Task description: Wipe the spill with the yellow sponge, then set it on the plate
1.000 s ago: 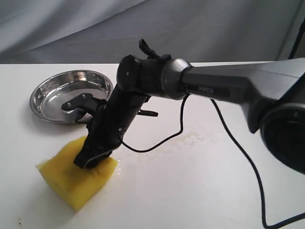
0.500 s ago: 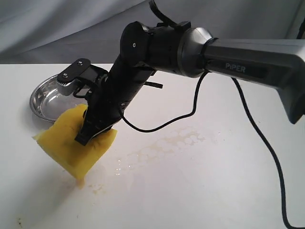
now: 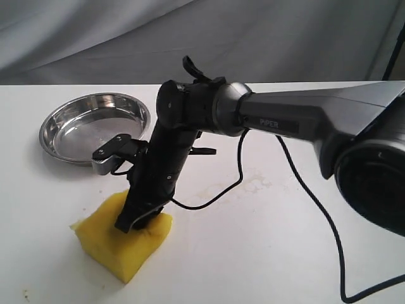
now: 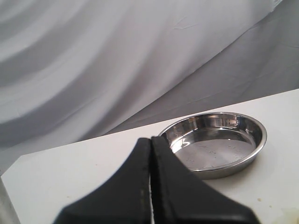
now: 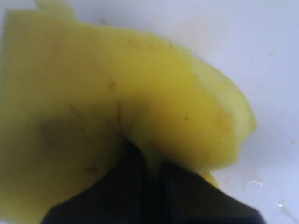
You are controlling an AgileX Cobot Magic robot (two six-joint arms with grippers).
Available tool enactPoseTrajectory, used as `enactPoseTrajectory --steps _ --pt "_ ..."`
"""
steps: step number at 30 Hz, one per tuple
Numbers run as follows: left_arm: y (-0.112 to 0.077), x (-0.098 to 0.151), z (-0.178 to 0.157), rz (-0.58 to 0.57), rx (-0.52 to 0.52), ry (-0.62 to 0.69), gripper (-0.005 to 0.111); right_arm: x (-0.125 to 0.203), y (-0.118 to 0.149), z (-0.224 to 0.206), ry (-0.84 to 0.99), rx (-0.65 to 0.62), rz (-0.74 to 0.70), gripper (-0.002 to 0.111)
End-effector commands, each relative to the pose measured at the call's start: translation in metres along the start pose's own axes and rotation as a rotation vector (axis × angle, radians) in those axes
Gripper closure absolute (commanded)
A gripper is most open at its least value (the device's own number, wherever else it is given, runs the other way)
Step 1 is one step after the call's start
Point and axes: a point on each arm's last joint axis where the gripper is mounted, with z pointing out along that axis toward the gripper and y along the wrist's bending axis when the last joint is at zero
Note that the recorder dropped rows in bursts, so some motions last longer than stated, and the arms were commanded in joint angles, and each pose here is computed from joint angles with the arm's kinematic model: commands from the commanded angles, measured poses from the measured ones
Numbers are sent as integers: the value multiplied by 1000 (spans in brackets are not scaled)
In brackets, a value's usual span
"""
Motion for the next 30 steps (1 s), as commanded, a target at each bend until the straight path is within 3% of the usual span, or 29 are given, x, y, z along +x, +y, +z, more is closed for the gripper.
enactPoseTrajectory --steps 1,4,11,16,23,30 --pt "0 0 0 -7 1 -8 107 0 14 48 44 -23 -26 108" --pt "0 0 0 -7 1 -8 107 -10 25 59 -4 21 -83 108" --pt "0 0 0 -7 1 -8 107 -50 34 30 -167 69 -97 108" --pt "0 0 0 -7 1 -8 107 -63 13 14 -280 234 -72 108" --pt "0 0 0 -7 1 -8 107 -46 -34 -2 -222 416 20 108" --pt "0 0 0 -7 1 -8 107 -6 -65 -16 -6 301 166 108"
